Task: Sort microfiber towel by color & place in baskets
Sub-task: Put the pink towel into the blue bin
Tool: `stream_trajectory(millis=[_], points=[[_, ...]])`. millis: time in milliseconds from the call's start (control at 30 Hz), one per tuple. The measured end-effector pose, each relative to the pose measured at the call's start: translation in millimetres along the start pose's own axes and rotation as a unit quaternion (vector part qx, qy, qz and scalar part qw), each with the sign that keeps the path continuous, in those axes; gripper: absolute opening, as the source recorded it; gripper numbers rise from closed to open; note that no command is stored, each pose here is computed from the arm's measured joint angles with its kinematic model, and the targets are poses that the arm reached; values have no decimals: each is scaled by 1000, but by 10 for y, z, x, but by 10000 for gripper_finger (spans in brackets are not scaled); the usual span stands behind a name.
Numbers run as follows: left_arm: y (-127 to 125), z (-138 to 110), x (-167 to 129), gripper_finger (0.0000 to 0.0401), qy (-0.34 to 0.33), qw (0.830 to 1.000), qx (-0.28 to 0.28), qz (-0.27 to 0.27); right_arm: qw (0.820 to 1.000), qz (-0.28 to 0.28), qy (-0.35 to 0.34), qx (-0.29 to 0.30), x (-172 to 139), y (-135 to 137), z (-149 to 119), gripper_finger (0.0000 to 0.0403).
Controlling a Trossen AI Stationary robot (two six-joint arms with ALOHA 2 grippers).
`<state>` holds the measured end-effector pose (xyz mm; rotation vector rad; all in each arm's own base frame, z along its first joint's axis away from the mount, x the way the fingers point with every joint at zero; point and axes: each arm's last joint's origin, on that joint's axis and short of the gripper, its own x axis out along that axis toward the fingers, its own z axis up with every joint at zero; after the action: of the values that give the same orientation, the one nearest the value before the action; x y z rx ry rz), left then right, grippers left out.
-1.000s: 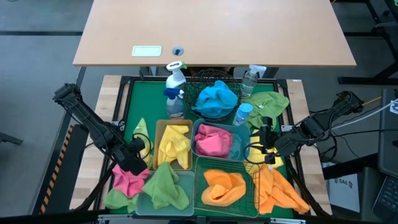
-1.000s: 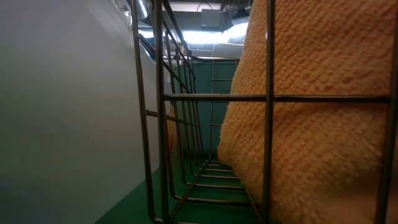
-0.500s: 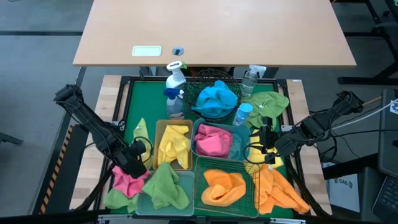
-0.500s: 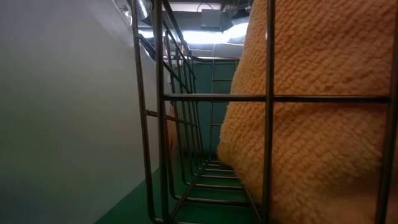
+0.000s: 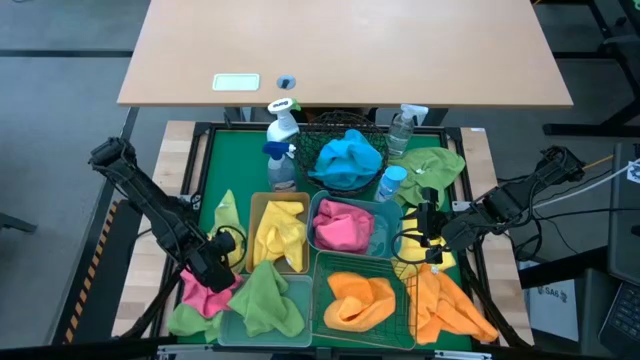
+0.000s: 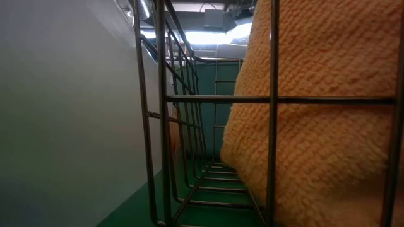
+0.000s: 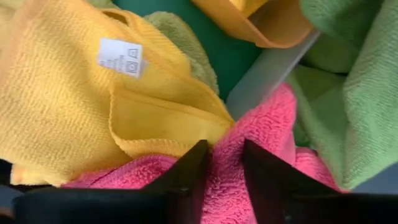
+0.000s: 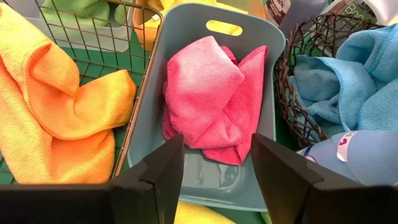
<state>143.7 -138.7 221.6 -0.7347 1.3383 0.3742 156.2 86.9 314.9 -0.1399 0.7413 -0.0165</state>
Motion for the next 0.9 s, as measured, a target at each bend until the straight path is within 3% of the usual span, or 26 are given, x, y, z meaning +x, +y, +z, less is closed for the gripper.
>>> stream_trajectory(millis=[167, 500, 733, 900], points=[[-16, -1, -10, 13, 4, 1000, 7, -13, 1000, 0, 0, -1, 0, 0, 0, 186], [-41, 3, -241, 2, 9, 995, 4, -97, 1000, 0, 0, -1, 0, 0, 0, 186], [-141, 83, -762, 1, -89, 978, -4, -190, 1000, 0, 0, -1, 0, 0, 0, 186], [-233, 185, -1176, 1, -235, 944, 25, -229, 1000, 0, 0, -1, 0, 0, 0, 186]])
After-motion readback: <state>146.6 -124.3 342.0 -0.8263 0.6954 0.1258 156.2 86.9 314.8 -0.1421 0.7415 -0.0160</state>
